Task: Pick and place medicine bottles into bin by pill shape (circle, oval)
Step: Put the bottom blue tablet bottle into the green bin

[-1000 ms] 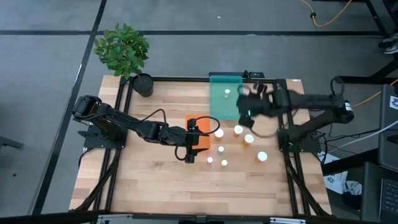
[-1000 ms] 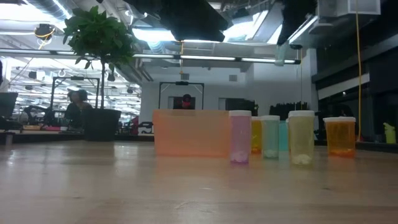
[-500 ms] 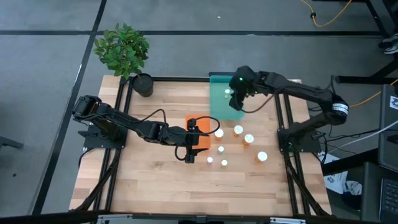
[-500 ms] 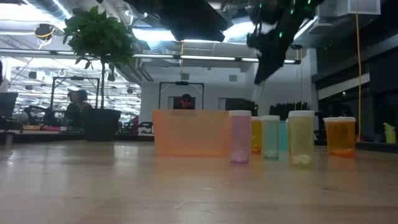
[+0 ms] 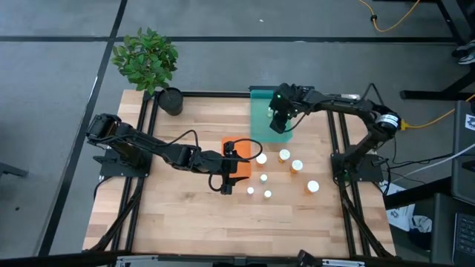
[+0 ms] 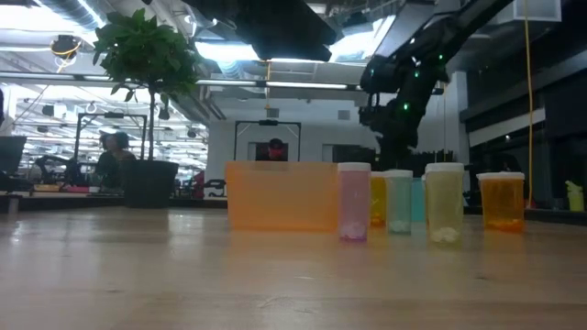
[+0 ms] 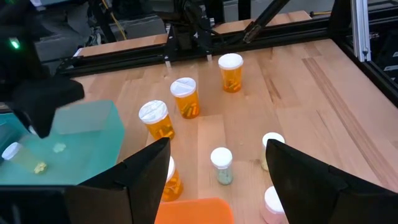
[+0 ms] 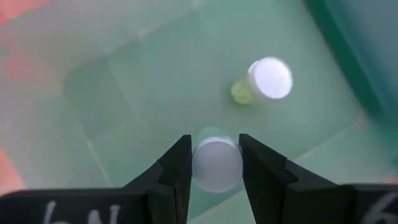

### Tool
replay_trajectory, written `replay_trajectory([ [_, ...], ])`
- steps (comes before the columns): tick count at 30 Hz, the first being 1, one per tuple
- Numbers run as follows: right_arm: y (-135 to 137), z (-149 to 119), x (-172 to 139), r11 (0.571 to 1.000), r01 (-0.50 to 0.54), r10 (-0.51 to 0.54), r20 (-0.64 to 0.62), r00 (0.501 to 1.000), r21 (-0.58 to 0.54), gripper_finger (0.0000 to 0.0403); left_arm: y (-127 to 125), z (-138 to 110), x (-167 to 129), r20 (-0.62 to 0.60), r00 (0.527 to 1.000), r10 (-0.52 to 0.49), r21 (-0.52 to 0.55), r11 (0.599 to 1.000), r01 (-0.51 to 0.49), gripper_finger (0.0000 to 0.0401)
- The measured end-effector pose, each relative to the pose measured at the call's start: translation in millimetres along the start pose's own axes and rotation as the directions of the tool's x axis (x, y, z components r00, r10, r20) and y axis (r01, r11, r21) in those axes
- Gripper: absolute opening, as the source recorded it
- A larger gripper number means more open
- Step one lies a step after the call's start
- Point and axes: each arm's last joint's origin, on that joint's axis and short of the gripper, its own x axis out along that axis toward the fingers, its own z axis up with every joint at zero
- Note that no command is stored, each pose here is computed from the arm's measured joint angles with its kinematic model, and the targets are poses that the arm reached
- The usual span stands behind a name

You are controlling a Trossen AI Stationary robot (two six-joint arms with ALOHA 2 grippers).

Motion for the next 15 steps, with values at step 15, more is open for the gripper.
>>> replay_trajectory([
  [15, -4.0, -3.9, 19.4, 1.0, 0.0, 0.0, -0.047, 0.999, 0.001, 0.0117, 0.0, 0.0, 0.0, 0.0, 1.0, 0.0, -0.001, 1.0, 0.0, 0.0257],
])
